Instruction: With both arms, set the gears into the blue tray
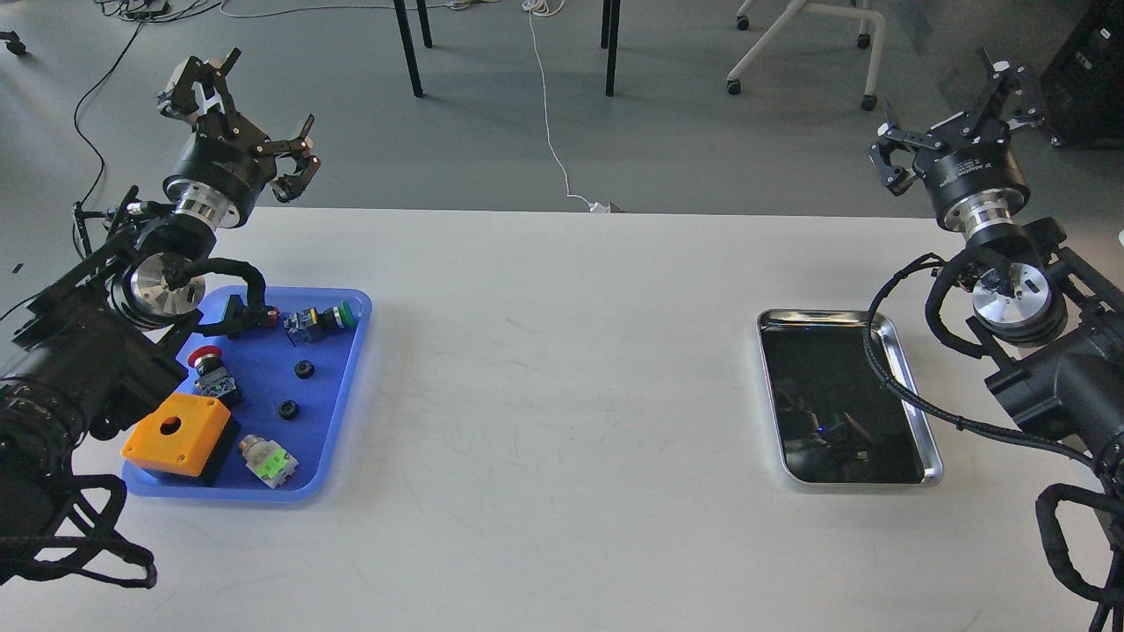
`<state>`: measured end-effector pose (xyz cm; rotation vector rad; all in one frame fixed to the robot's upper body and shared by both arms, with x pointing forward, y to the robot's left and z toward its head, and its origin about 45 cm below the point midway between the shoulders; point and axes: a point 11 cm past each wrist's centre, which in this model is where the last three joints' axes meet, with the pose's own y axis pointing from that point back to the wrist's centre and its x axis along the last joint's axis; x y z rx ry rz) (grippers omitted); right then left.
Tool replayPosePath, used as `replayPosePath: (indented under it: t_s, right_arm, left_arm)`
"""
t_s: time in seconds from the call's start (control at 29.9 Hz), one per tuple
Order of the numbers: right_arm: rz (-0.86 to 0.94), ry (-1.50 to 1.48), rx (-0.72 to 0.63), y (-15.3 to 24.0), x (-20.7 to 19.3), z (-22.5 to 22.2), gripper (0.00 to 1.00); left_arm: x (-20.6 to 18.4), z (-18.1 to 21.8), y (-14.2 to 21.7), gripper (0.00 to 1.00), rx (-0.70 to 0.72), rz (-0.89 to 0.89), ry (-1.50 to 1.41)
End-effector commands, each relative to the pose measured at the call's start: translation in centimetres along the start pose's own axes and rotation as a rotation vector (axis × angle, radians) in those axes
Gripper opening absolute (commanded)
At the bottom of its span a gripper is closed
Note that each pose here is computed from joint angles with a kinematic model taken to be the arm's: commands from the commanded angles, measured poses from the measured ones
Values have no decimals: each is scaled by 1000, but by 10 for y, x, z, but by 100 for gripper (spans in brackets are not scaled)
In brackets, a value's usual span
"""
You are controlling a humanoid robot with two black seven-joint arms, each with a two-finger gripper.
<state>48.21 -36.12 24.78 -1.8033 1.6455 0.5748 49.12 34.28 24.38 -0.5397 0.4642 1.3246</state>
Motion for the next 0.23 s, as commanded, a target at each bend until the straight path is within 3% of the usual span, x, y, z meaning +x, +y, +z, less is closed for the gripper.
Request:
replayPosePath:
  t_s: [0.0, 0.2]
  right_arm:
    - [-10, 5, -10, 0, -1, 2, 99]
    - [-30, 5, -8, 0, -4, 0, 99]
  left_arm:
    - [-3, 2, -2, 98, -11, -6, 15]
    - [-1, 10, -2, 98, -24, 6, 50]
